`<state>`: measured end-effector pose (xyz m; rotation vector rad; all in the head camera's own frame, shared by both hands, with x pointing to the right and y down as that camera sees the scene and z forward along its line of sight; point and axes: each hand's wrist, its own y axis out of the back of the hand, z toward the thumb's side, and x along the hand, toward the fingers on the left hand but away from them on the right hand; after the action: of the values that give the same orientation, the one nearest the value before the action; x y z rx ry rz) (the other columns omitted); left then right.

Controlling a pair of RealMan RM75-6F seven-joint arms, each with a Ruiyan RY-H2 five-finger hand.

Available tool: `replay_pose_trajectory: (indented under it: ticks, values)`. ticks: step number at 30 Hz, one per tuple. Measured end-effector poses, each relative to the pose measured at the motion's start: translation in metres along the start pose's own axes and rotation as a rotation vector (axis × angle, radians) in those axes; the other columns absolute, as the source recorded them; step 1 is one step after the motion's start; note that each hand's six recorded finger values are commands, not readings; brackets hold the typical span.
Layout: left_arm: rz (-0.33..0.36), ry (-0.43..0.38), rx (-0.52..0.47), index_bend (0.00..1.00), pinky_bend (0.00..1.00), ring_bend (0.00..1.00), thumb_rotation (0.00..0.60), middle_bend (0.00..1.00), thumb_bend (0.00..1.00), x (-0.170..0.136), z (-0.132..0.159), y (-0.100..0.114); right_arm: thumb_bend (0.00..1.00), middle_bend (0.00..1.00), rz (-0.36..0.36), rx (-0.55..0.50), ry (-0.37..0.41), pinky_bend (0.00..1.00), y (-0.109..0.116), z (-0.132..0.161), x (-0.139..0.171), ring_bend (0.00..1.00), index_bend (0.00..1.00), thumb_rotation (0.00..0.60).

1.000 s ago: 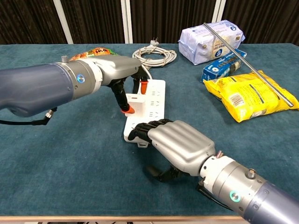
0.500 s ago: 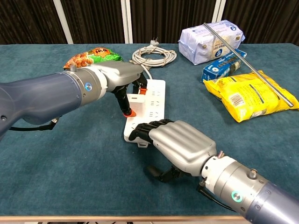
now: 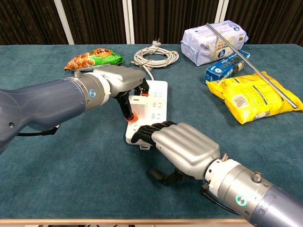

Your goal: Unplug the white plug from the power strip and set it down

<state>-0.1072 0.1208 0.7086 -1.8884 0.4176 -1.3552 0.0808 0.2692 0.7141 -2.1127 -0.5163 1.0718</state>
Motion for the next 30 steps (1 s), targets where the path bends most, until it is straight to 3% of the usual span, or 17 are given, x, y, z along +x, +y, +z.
replay_pose_trajectory:
  ticks: [12, 18, 30]
  values:
    - [0.007, 0.002, 0.005, 0.62, 0.2, 0.21, 0.6, 0.61, 0.28, 0.0013, 0.0037, -0.0049, 0.5, 0.2, 0.004, -0.002, -0.003, 0.19, -0.0014, -0.0024, 0.0001, 0.18, 0.22, 0.6]
    - [0.009, 0.01, 0.01, 0.71, 0.21, 0.25, 0.6, 0.71, 0.3, 0.002, 0.0023, -0.0074, 0.5, 0.2, 0.003, -0.001, -0.003, 0.19, -0.0013, -0.0024, -0.0001, 0.18, 0.22, 0.6]
    - [0.032, -0.003, 0.001, 0.76, 0.23, 0.3, 0.6, 0.76, 0.31, 0.0026, 0.008, -0.0012, 0.5, 0.2, 0.014, -0.003, -0.006, 0.19, -0.0048, -0.0026, 0.0009, 0.18, 0.22, 0.6]
